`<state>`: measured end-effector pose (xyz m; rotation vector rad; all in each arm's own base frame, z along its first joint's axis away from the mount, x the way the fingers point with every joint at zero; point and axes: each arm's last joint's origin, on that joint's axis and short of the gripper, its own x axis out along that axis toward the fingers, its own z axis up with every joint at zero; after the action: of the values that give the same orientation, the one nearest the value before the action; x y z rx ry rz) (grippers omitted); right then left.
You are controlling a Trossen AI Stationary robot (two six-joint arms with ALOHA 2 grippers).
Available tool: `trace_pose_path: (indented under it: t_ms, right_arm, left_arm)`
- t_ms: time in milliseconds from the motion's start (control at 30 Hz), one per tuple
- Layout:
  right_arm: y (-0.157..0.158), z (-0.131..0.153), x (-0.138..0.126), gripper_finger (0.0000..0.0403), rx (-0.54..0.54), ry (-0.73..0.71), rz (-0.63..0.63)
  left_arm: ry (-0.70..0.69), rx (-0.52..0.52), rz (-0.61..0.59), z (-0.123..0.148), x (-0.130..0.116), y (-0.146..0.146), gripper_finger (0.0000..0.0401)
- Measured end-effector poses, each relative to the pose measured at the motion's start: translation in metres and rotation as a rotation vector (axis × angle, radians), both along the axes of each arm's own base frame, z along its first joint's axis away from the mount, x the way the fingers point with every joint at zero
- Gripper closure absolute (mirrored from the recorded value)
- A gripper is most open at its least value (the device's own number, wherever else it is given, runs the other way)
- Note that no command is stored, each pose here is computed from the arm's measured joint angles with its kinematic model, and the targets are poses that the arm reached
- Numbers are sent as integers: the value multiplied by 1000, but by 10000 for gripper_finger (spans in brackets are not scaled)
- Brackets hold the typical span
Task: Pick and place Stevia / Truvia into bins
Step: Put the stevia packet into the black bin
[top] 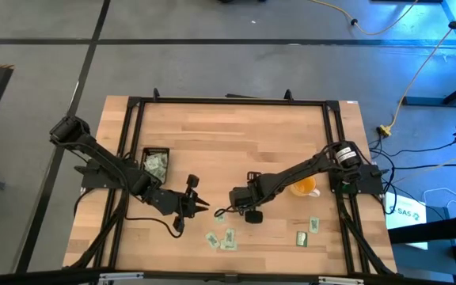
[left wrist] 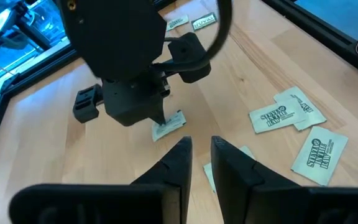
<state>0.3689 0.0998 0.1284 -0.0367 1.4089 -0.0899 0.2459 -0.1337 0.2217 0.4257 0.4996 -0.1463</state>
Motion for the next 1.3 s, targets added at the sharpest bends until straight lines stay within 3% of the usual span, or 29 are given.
trace_pose_path:
  t_ms: [400, 600, 767, 1033, 1300]
  right_arm:
    - [14, 57, 39, 402, 95, -166, 326]
    - [6, 85, 46, 402, 240, -254, 452]
    - [2, 99, 59, 403, 367, -423, 541]
    - [4, 105, 66, 403, 389, -525, 571]
    - [-1, 111, 74, 403, 378, -613, 567]
  left_arm:
    - [23, 12, -2, -2, -1, 1, 347]
    - [51, 51, -64, -4, -2, 0, 339]
    - [36, 61, -125, -2, -2, -2, 313]
    - [41, 62, -130, -3, -2, -2, 273]
    - [34, 71, -125, -2, -1, -2, 270]
